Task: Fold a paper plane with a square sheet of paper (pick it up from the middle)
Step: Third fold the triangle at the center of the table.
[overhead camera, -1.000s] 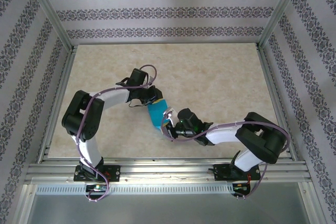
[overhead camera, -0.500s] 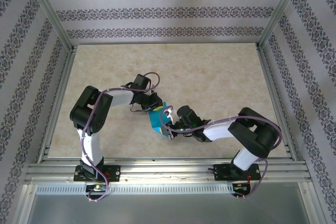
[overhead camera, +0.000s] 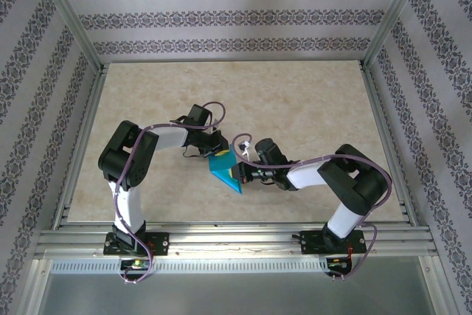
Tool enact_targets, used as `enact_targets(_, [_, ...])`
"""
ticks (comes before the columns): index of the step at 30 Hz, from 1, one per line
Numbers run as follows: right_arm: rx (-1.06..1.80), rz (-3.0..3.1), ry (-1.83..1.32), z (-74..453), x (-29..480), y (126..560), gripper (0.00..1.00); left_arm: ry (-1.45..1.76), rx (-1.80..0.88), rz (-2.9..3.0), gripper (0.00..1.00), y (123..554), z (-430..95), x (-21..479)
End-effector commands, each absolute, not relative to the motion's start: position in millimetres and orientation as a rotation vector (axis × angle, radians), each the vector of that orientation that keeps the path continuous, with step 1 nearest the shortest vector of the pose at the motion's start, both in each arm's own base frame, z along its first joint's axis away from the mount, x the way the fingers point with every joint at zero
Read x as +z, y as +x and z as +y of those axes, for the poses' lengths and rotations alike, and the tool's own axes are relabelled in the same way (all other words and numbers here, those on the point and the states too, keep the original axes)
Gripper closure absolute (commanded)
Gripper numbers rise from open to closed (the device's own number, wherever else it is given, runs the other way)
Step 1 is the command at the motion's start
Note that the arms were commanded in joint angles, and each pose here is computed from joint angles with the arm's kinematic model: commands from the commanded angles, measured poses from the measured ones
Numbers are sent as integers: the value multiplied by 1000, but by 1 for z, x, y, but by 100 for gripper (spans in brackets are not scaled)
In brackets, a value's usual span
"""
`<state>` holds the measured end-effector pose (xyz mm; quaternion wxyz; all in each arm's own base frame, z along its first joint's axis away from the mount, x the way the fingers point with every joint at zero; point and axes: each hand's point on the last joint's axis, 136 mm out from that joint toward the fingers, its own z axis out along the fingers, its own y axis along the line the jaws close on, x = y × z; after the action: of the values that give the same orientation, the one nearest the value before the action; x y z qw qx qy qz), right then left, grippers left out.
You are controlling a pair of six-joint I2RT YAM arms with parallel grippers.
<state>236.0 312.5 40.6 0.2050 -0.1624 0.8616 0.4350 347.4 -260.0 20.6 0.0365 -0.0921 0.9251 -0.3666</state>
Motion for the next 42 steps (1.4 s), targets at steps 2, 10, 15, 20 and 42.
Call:
enact_targets(2, [1220,2397,-434,314,44,244,100,-289,-1073,2912,84,333,-256,2])
enact_targets(10, [1209,2411,-434,313,38,245,100,-292,-1075,2904,84,333,-256,5])
enact_targets(15, [1178,2433,-422,309,29,245,100,-292,-1081,2898,84,334,-257,8])
enact_targets(20, [1160,2425,-410,308,31,248,100,-292,-1082,2899,84,333,-257,8])
enact_targets(42, [1132,2439,-427,308,29,252,100,-290,-1090,2893,84,335,-258,10])
